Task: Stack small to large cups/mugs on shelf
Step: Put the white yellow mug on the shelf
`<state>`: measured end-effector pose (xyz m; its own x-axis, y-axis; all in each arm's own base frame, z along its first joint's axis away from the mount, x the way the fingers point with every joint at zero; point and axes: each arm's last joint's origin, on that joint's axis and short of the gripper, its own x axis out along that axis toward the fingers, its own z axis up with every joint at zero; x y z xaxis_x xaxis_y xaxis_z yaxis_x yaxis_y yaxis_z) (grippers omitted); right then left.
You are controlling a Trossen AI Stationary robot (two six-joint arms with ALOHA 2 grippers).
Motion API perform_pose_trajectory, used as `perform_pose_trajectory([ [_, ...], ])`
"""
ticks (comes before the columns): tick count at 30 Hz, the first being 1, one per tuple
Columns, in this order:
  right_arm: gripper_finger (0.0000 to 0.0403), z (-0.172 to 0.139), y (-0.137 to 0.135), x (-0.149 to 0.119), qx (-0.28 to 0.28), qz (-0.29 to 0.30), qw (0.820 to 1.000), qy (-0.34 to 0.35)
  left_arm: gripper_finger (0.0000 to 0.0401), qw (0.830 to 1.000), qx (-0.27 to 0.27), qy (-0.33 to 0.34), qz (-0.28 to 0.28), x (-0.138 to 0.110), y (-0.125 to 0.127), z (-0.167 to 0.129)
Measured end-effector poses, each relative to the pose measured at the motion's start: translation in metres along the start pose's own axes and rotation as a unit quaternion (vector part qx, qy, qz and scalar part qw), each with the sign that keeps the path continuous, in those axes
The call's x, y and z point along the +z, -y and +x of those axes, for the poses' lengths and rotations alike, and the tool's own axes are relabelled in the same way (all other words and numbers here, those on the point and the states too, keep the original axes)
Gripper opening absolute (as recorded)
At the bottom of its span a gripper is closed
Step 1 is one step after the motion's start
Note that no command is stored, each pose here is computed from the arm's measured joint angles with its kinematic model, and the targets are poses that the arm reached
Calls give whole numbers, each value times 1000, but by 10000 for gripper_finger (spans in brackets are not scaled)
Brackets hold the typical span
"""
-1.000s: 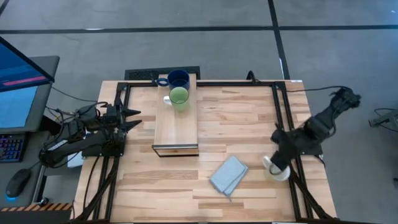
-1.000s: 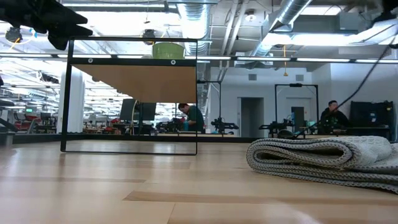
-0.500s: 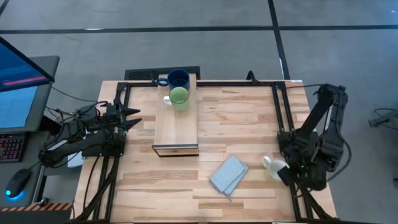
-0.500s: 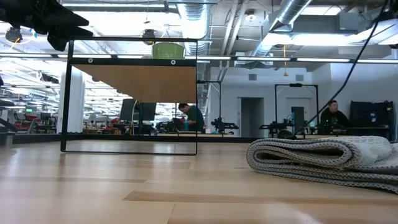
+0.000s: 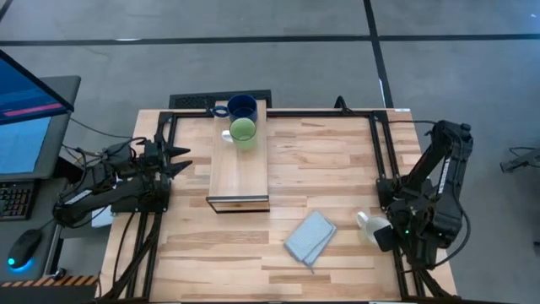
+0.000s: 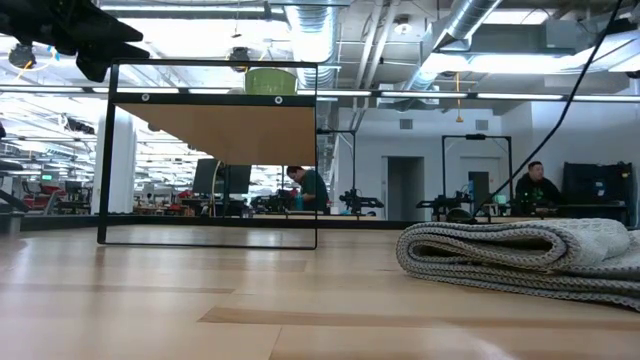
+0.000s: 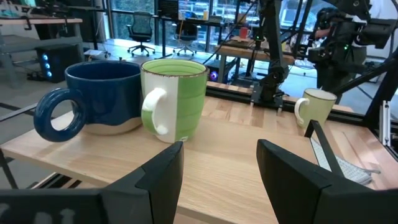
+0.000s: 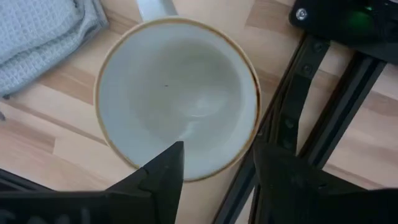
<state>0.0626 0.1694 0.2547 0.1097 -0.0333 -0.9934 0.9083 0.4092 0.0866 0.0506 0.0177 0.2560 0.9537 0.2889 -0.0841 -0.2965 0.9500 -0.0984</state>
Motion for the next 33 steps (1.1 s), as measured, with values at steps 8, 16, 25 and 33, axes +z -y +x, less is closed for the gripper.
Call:
perform_pose_trajectory([
  [8,216,0,1,1,-10,2,1000,0,195,1000,0,0,0,0,0,0],
  [16,216,7,-4,0,-33,9,999,19,195,1000,0,0,-1,0,0,0],
  [25,216,14,-8,-5,-47,-12,998,32,195,1000,0,0,-2,0,0,0],
  [33,216,16,-10,-7,-46,-26,998,30,195,1000,0,0,-2,0,0,0],
])
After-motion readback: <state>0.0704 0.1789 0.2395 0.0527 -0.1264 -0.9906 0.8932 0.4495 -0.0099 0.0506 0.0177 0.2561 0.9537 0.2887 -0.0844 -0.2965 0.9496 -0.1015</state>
